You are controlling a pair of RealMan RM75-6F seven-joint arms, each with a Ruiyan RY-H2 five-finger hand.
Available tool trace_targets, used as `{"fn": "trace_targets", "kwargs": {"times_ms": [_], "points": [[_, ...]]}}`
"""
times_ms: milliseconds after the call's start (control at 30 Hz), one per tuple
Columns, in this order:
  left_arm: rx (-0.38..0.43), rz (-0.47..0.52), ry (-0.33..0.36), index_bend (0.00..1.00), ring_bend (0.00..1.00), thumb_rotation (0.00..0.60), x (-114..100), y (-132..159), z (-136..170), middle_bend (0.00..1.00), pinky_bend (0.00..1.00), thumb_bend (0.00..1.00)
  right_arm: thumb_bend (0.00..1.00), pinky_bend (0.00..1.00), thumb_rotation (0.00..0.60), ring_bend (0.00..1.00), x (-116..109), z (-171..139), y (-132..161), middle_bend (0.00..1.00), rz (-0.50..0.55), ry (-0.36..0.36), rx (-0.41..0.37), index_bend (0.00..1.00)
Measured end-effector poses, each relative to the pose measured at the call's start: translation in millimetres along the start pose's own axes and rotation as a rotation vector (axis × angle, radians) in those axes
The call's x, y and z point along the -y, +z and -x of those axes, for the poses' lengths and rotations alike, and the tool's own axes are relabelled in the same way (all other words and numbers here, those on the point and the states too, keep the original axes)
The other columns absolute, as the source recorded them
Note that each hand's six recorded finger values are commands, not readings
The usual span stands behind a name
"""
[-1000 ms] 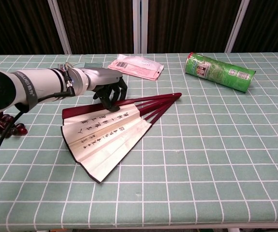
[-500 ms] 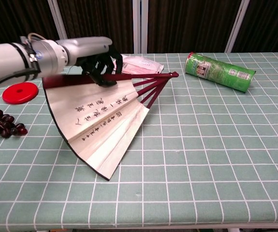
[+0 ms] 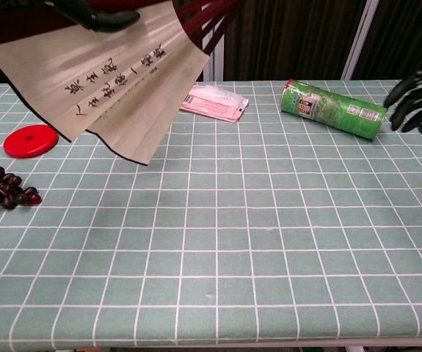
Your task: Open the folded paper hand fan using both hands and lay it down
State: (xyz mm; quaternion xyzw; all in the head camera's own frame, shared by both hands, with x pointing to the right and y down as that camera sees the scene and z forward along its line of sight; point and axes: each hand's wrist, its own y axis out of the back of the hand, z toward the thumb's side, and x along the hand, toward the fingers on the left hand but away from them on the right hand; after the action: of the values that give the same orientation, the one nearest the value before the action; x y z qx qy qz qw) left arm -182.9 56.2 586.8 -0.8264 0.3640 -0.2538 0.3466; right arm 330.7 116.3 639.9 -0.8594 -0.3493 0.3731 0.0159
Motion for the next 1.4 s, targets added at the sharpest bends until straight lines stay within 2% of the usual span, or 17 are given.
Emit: {"fn": "trace_targets", "kwargs": {"times_ms": [100,233,433,833,967,1067,1233,1400], "points": [[0.034,0.020,0.024,0.66,0.70,0.600,-7.8,8.4,0.3,0.75,0.78,0.42,0.26,0.26,0.600,0.22,11.3,32.4,12.8,0.37,0.031,0.043,-0.041,0.33],[0.063,0.037,0.036,0.66,0.70,0.600,-9.6,16.5,-2.3,0.75,0.78,0.42,0.26,0.26,0.600,0.21,23.6,69.7,32.6,0.34,0.048,0.047,-0.095,0.30],[0.087,0.036,0.050,0.66,0.70,0.600,-8.5,23.6,-5.4,0.75,0.78,0.42,0.24,0.26,0.600,0.21,42.3,107.2,63.8,0.32,0.106,0.077,-0.132,0.26],[0.103,0.021,0.077,0.66,0.70,0.600,-6.9,30.5,-13.7,0.74,0.78,0.41,0.24,0.25,0.600,0.21,71.1,137.2,119.6,0.32,0.203,0.152,-0.220,0.25],[0.111,0.039,0.080,0.66,0.70,0.600,-6.4,34.3,-14.6,0.74,0.78,0.41,0.28,0.24,0.600,0.21,76.4,144.2,127.9,0.33,0.218,0.157,-0.233,0.26],[0.117,0.060,0.088,0.66,0.70,0.600,-5.9,37.1,-15.3,0.74,0.78,0.41,0.32,0.24,0.600,0.22,81.2,149.0,133.2,0.34,0.230,0.162,-0.239,0.31],[0.115,0.104,0.097,0.66,0.70,0.600,-6.6,38.0,-17.3,0.74,0.78,0.42,0.35,0.24,0.600,0.26,85.7,152.6,141.3,0.38,0.247,0.158,-0.259,0.45],[0.117,0.121,0.101,0.65,0.70,0.600,-7.9,35.9,-15.6,0.74,0.78,0.42,0.43,0.23,0.600,0.35,81.7,154.4,146.0,0.46,0.238,0.132,-0.276,0.67]]}}
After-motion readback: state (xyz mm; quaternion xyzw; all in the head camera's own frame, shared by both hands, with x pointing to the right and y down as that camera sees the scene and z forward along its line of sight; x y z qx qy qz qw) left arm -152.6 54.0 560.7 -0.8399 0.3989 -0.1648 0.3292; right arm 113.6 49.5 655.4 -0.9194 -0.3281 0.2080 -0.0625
